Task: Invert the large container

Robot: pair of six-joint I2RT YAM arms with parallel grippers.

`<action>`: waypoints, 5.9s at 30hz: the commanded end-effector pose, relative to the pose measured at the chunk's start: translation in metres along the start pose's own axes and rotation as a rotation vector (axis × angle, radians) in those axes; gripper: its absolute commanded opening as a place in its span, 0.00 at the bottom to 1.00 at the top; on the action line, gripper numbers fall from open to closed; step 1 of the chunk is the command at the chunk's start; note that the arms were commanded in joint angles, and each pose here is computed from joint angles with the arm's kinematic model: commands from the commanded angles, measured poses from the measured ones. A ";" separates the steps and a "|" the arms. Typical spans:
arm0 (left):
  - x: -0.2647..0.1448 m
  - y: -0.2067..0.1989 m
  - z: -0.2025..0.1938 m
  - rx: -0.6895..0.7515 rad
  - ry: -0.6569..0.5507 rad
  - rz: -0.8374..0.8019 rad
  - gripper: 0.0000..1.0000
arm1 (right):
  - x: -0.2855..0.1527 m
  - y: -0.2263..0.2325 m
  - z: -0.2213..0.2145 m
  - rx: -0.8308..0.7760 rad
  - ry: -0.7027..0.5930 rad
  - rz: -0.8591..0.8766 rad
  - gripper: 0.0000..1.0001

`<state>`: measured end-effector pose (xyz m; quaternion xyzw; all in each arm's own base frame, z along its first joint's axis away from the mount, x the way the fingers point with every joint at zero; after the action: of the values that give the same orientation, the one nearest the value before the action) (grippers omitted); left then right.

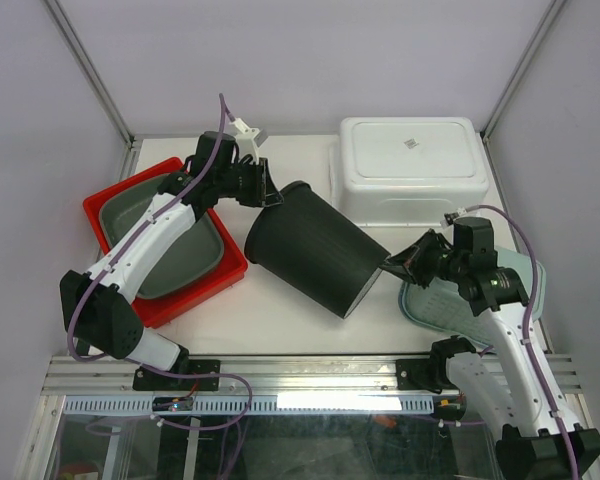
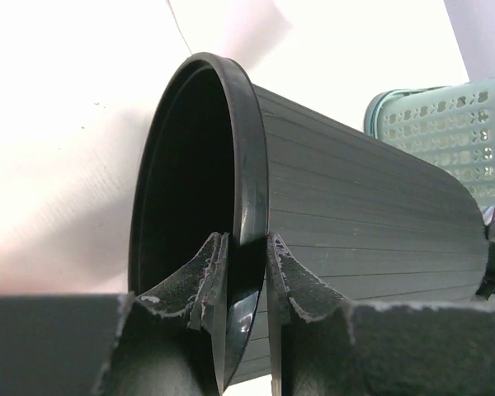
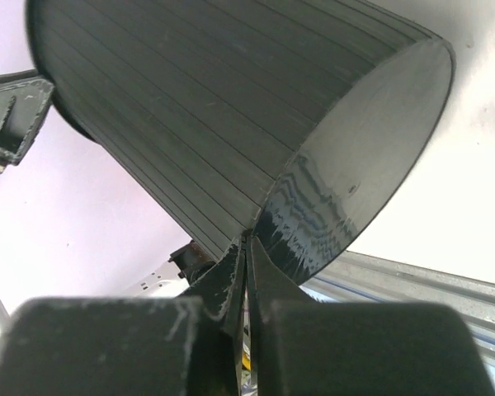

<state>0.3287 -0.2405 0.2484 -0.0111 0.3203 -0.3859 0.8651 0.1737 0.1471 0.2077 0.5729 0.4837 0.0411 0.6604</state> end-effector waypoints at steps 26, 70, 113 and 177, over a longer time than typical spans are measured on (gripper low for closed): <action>0.105 0.028 0.013 -0.138 -0.034 -0.044 0.15 | 0.031 0.197 -0.072 -0.446 0.046 0.442 0.02; -0.148 0.094 -0.087 -0.537 -0.050 0.777 0.91 | 0.226 0.167 -0.056 -0.629 -0.163 0.239 0.49; -0.049 0.129 -0.150 -0.278 0.331 0.726 0.00 | 0.014 0.116 0.026 -0.662 -0.445 0.125 0.66; -0.143 -0.225 0.045 -0.282 -0.639 -0.735 0.00 | -0.153 0.134 0.057 -0.695 -0.835 0.092 0.69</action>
<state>0.1204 -0.3185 0.3892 -0.3208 0.1839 -0.6013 0.7083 0.2045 0.0638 0.3808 0.2952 0.1294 -0.0076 0.9466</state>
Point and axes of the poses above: each gripper's point midway between its finger pads, its own x axis out along the fingers, its own y axis along the line the jaws close on, z = x × y, the point moved 1 cm from there along -x, back along the fingers, and after that the axes turned 15 degrees about x, right-handed, at the moved point
